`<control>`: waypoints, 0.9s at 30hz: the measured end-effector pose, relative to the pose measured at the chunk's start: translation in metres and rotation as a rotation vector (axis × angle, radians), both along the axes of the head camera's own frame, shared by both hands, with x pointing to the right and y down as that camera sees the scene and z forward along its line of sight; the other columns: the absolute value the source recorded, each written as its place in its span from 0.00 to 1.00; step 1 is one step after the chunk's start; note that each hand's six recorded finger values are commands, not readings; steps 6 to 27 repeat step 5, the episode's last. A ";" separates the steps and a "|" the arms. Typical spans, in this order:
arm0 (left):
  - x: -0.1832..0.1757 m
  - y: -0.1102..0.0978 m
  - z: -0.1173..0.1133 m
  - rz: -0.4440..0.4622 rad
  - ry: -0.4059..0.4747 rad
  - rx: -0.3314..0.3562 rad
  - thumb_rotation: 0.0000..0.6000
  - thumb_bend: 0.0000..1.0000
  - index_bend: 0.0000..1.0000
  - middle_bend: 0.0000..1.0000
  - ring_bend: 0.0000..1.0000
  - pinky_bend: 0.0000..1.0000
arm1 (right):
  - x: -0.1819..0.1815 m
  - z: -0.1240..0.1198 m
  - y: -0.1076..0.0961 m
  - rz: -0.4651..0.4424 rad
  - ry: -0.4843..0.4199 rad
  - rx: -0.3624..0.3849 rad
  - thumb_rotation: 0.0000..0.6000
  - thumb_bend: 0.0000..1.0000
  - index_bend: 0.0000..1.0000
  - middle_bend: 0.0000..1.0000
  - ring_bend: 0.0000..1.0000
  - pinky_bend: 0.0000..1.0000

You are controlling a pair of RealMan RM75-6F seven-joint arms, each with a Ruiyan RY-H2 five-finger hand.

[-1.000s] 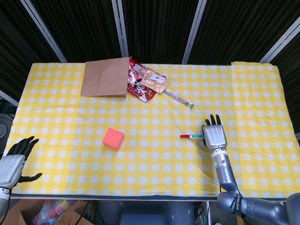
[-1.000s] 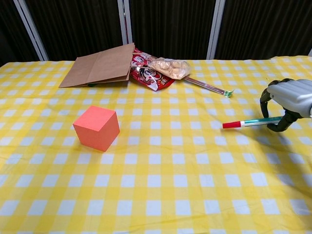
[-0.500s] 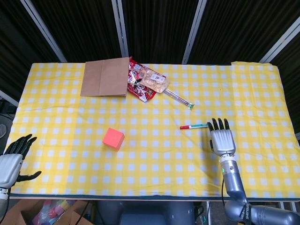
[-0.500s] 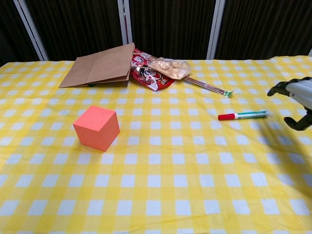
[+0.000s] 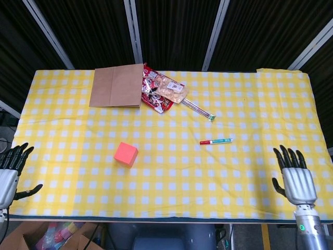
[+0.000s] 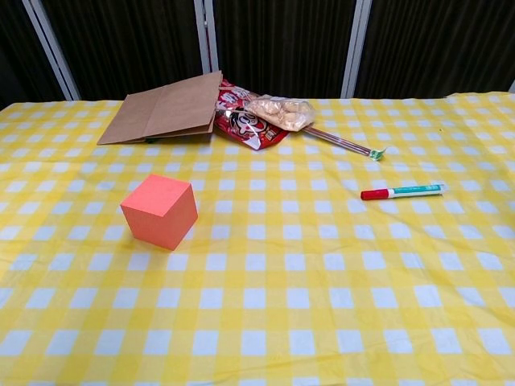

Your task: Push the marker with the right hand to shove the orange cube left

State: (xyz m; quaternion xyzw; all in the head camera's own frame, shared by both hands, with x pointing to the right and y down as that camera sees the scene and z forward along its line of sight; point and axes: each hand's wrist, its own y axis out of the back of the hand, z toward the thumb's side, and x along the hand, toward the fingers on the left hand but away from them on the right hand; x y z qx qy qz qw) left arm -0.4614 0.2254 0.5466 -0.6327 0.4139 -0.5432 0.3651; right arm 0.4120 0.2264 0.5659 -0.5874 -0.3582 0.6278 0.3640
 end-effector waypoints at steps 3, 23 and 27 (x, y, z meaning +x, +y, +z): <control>-0.001 -0.001 0.000 0.003 -0.021 0.032 1.00 0.00 0.00 0.00 0.00 0.05 | 0.020 -0.016 0.020 0.025 -0.021 0.019 1.00 0.42 0.00 0.00 0.00 0.00; -0.001 -0.001 0.001 0.001 -0.026 0.039 1.00 0.00 0.00 0.00 0.00 0.05 | 0.031 -0.024 0.032 0.041 -0.036 0.026 1.00 0.42 0.00 0.00 0.00 0.00; -0.001 -0.001 0.001 0.001 -0.026 0.039 1.00 0.00 0.00 0.00 0.00 0.05 | 0.031 -0.024 0.032 0.041 -0.036 0.026 1.00 0.42 0.00 0.00 0.00 0.00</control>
